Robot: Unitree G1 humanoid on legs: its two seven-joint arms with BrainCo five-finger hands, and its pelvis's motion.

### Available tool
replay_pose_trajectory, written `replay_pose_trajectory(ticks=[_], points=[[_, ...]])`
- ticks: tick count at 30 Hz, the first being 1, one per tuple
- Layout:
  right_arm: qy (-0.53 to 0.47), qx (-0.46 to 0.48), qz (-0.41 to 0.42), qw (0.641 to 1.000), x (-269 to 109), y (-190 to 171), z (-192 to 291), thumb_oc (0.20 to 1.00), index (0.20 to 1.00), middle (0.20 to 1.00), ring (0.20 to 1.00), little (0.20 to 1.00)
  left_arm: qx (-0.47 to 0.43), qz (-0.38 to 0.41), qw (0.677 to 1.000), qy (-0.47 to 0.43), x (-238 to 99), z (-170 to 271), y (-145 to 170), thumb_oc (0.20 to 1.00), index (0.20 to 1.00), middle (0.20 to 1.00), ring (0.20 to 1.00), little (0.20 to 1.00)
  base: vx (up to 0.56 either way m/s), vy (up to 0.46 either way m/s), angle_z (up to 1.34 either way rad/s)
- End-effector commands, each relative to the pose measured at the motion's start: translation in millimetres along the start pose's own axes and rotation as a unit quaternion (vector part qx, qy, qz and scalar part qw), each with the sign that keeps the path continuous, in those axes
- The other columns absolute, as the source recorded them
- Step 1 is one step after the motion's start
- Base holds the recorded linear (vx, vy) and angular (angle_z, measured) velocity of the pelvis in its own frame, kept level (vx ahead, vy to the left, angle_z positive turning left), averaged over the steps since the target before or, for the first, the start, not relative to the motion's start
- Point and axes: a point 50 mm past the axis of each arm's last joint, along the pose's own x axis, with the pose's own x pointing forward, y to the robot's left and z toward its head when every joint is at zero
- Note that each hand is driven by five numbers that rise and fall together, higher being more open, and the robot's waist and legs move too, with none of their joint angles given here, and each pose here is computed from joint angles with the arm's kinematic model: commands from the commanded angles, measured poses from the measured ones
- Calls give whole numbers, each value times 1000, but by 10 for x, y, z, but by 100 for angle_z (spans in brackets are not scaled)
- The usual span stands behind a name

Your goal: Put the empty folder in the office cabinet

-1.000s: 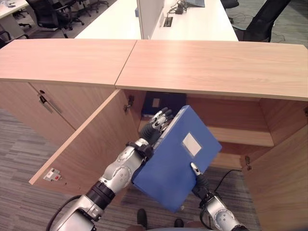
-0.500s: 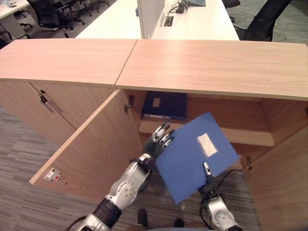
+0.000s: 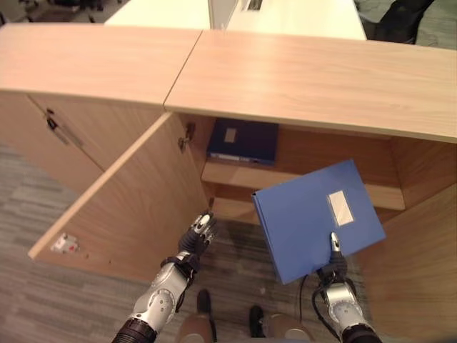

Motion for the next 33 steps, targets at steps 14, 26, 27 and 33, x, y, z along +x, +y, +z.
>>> replay_pose_trajectory(ticks=[14,26,27,33], points=[[-46,10,121,991,92,670,99,200,200,200,200,200,5,-45,999,-24,0,67,-171,1000,1000,1000,1000,1000,208,103,-19],[-27,5,122,992,2,587,-9,200,200,200,200,200,21,-37,999,-6,-178,4,-24,1000,1000,1000,1000,1000,222,221,-14],[-26,7,120,992,-5,573,-16,200,200,200,200,200,22,-36,999,-5,-189,0,-15,1000,1000,1000,1000,1000,140,251,4],[-9,-6,123,992,-47,544,-112,200,200,200,200,200,19,-22,1000,-6,-278,-4,73,1000,1000,1000,1000,1000,111,80,-15]])
